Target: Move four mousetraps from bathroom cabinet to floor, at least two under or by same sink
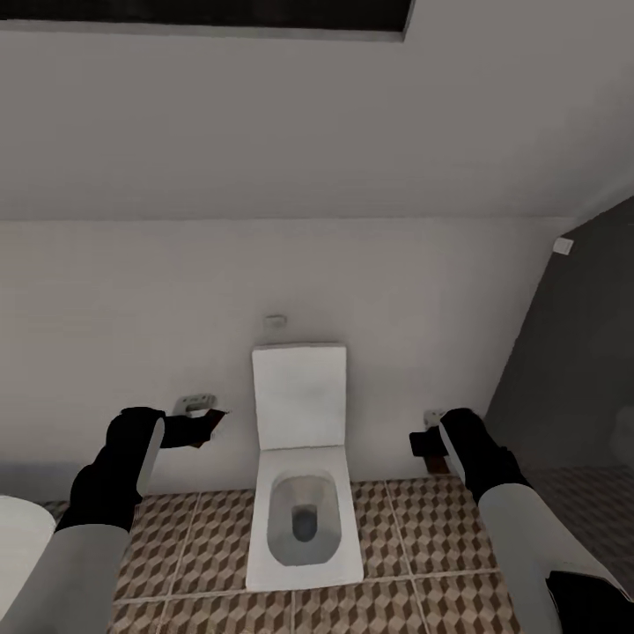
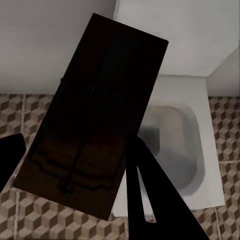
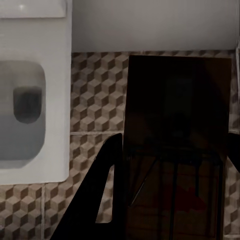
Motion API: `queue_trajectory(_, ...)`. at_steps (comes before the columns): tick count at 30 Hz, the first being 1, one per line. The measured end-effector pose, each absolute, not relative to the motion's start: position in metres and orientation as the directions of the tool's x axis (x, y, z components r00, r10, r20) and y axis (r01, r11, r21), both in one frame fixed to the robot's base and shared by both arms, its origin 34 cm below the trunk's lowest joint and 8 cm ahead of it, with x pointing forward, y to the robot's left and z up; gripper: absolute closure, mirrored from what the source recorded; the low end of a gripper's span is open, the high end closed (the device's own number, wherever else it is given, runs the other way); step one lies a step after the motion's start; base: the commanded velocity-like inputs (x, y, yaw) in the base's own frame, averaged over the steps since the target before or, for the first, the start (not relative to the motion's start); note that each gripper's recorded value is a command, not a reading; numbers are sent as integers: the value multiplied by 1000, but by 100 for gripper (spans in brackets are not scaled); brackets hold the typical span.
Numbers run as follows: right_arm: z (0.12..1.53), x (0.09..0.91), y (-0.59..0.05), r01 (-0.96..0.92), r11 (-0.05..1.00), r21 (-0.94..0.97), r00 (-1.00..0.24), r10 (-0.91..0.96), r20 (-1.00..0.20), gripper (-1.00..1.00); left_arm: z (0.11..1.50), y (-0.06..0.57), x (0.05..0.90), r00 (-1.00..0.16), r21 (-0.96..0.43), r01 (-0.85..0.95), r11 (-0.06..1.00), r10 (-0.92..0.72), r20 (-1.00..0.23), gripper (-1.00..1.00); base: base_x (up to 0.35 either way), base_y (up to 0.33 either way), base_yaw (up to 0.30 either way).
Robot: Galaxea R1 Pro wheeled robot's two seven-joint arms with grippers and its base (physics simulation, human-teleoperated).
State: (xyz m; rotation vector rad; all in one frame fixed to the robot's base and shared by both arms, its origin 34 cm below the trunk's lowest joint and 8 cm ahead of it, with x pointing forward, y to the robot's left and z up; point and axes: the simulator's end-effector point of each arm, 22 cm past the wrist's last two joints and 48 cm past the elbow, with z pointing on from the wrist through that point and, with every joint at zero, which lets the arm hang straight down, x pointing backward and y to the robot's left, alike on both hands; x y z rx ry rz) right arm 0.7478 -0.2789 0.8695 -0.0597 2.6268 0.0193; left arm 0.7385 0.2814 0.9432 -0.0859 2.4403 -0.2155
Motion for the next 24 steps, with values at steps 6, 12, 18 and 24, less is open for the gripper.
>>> queue_trajectory(6,869,748,-279,-46,999,2,-870,-39,-492,100,943,282,738,-769,-177,-6,984,-118,-628,100,0,-2,269)
queue_trajectory(12,869,748,-279,-45,999,2,-870,-39,-491,100,943,282,738,-769,-177,-6,984,-118,-628,100,0,0,271)
queue_trajectory(18,869,748,-280,-45,999,2,-870,-38,-491,100,942,281,738,-770,-176,-7,984,-117,-627,100,0,0,167)
queue_trajectory(24,869,747,-280,-44,999,3,-871,-37,-490,100,942,280,738,-770,-178,-6,984,-118,-627,100,0,-88,26)
